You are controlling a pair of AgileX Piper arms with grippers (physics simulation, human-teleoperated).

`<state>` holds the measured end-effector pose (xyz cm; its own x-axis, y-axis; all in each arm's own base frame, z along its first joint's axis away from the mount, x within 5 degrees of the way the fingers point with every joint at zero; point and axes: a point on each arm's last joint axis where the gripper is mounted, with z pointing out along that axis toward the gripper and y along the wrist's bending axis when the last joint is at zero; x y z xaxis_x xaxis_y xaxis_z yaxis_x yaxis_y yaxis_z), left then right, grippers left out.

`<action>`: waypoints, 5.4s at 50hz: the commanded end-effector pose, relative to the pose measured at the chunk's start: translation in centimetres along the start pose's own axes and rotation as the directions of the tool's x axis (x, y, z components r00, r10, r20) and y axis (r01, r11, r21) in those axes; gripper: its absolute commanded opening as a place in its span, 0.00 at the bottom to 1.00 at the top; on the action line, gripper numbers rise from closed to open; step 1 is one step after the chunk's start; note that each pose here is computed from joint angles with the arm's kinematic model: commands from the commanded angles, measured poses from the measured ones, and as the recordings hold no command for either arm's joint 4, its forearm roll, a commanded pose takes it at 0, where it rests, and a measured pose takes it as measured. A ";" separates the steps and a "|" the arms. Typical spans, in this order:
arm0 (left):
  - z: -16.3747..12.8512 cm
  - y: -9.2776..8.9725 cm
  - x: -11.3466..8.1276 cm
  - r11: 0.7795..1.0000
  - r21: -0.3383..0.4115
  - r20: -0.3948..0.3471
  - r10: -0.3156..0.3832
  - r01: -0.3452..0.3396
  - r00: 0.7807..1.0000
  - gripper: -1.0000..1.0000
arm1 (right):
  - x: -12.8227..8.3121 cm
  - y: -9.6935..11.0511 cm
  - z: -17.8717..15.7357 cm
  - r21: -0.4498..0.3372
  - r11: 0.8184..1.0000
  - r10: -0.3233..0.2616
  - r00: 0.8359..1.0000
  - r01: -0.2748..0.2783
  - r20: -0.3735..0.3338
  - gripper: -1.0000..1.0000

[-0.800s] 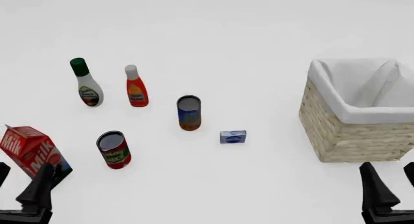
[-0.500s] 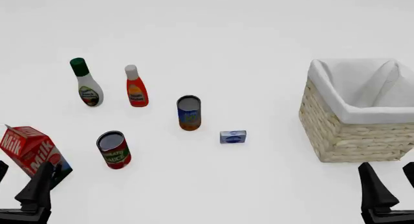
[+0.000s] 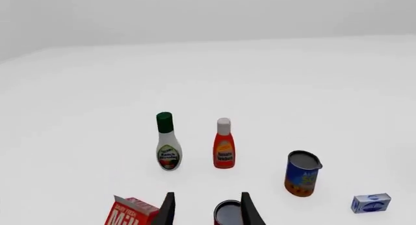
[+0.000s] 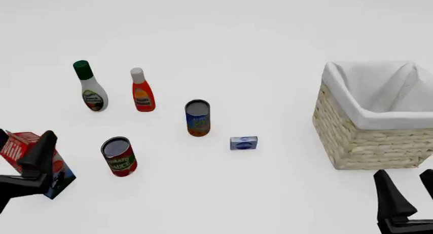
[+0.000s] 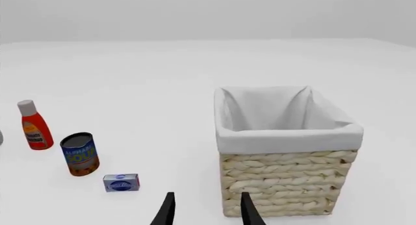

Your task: Pick the salad dressing and place it in the basket.

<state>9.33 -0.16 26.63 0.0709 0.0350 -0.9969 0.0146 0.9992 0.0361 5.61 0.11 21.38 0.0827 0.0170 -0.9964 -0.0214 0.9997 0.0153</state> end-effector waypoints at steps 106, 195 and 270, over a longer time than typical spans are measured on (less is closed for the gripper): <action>37.0 9.1 -3.1 0.983 -0.183 -0.398 -0.076 0.002 0.914 1.00 | 0.2 0.1 0.0 -0.024 1.000 0.006 1.000 -0.007 -0.016 1.00; 39.4 9.7 7.9 0.973 -0.224 -0.525 -0.172 0.060 0.834 1.00 | 0.3 0.1 0.0 -0.023 1.000 -0.003 1.000 0.002 -0.029 1.00; 34.4 5.6 -7.9 0.994 -0.104 -0.270 0.004 -0.034 0.963 0.00 | 0.3 0.2 0.0 -0.035 0.999 0.007 1.000 -0.008 -0.024 1.00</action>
<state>44.83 6.31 33.97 -0.2583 -0.0050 -0.9660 -0.1314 0.9909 0.0300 5.63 0.30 21.06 0.0556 0.0236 -0.9982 -0.0544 0.9983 0.0205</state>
